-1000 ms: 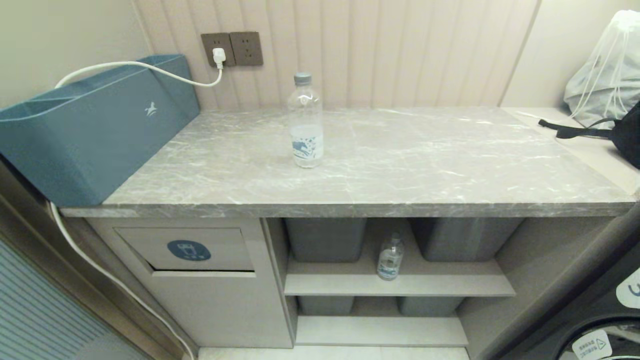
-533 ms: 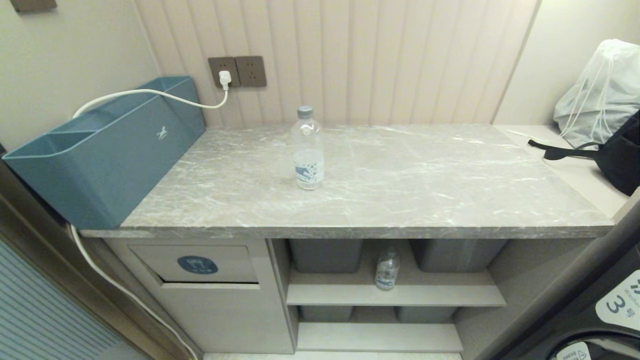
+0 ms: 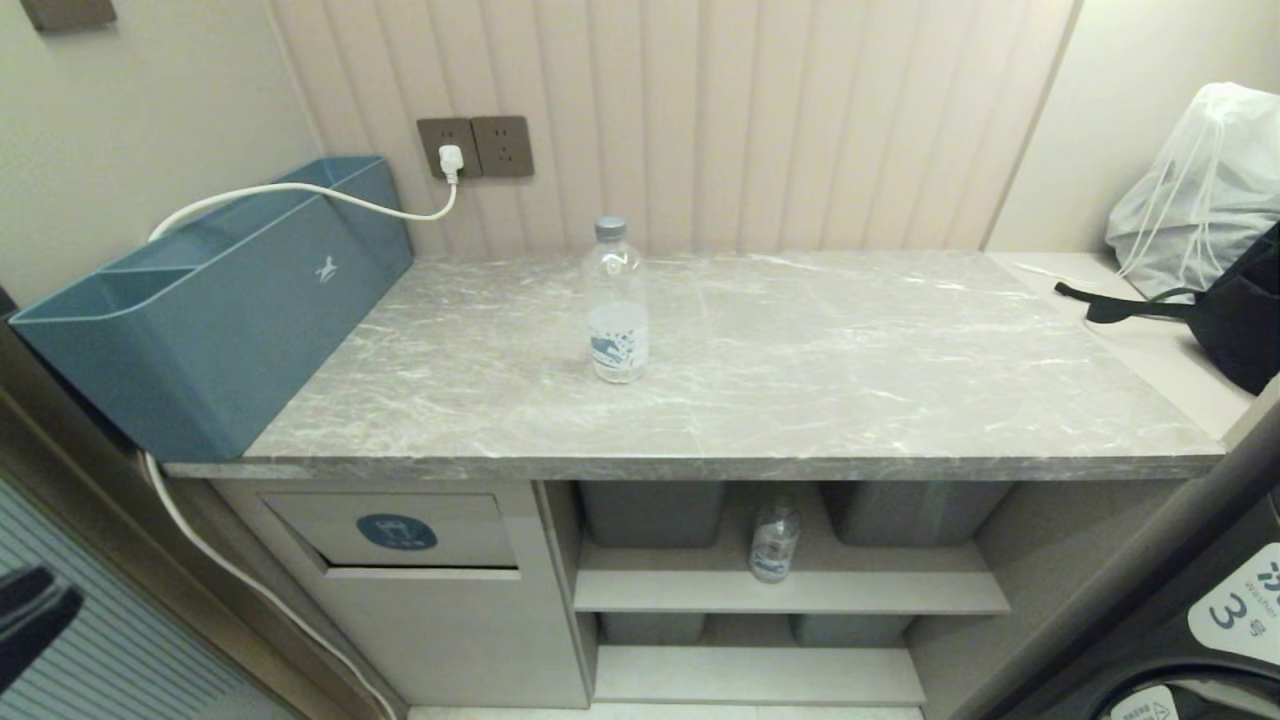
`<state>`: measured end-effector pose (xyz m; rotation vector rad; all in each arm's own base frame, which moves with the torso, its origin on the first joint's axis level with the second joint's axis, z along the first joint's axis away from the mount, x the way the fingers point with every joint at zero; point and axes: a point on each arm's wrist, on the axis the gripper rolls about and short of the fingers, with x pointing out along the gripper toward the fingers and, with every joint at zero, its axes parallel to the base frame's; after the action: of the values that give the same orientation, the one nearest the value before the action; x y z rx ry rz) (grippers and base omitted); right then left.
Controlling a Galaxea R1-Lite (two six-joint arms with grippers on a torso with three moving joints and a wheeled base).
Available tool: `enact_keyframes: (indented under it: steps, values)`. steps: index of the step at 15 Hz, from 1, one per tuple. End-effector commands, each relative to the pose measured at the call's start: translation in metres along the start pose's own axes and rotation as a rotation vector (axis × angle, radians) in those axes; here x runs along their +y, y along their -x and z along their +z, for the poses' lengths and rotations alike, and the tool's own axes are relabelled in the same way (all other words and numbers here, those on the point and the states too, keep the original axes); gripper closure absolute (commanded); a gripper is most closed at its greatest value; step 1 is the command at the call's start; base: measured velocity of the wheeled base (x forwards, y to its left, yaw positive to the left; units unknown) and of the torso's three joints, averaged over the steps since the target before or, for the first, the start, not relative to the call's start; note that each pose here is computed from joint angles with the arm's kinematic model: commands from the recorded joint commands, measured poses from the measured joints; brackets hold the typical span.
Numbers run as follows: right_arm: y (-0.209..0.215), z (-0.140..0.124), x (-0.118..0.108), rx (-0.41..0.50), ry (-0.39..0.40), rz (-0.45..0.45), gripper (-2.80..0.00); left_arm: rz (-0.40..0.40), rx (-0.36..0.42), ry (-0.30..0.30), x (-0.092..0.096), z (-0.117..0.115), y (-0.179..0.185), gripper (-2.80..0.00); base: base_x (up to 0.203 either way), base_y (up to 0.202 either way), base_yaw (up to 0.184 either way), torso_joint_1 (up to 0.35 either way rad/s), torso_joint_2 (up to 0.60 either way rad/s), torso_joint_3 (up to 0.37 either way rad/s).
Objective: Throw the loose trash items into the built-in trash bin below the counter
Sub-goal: Pick up the garbage
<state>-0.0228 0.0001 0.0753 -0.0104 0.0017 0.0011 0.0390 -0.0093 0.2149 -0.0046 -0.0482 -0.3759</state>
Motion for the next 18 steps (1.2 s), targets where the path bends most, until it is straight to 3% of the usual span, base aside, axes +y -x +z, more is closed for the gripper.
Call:
enact_keyframes:
  steps: [1, 5, 8, 10, 18]
  values:
    - [0.0, 0.0, 0.0, 0.0, 0.0, 0.0, 0.0, -0.062, 0.157, 0.052, 0.02, 0.0, -0.07, -2.8, 0.0, 0.0, 0.0, 0.0, 0.0, 0.0]
    - [0.0, 0.0, 0.0, 0.0, 0.0, 0.0, 0.0, -0.22, 0.172, 0.036, 0.031, -0.011, -0.181, -2.8, 0.0, 0.0, 0.0, 0.0, 0.0, 0.0]
    - [0.0, 0.0, 0.0, 0.0, 0.0, 0.0, 0.0, -0.318, 0.119, -0.003, 0.018, -0.018, -0.255, -2.8, 0.0, 0.0, 0.0, 0.0, 0.0, 0.0]
    - [0.0, 0.0, 0.0, 0.0, 0.0, 0.0, 0.0, -0.336, 0.074, -0.034, 0.01, -0.022, -0.303, -2.8, 0.0, 0.0, 0.0, 0.0, 0.0, 0.0]
    - [0.0, 0.0, 0.0, 0.0, 0.0, 0.0, 0.0, -0.405, 0.008, -0.07, -0.025, -0.05, -0.388, -2.8, 0.0, 0.0, 0.0, 0.0, 0.0, 0.0]
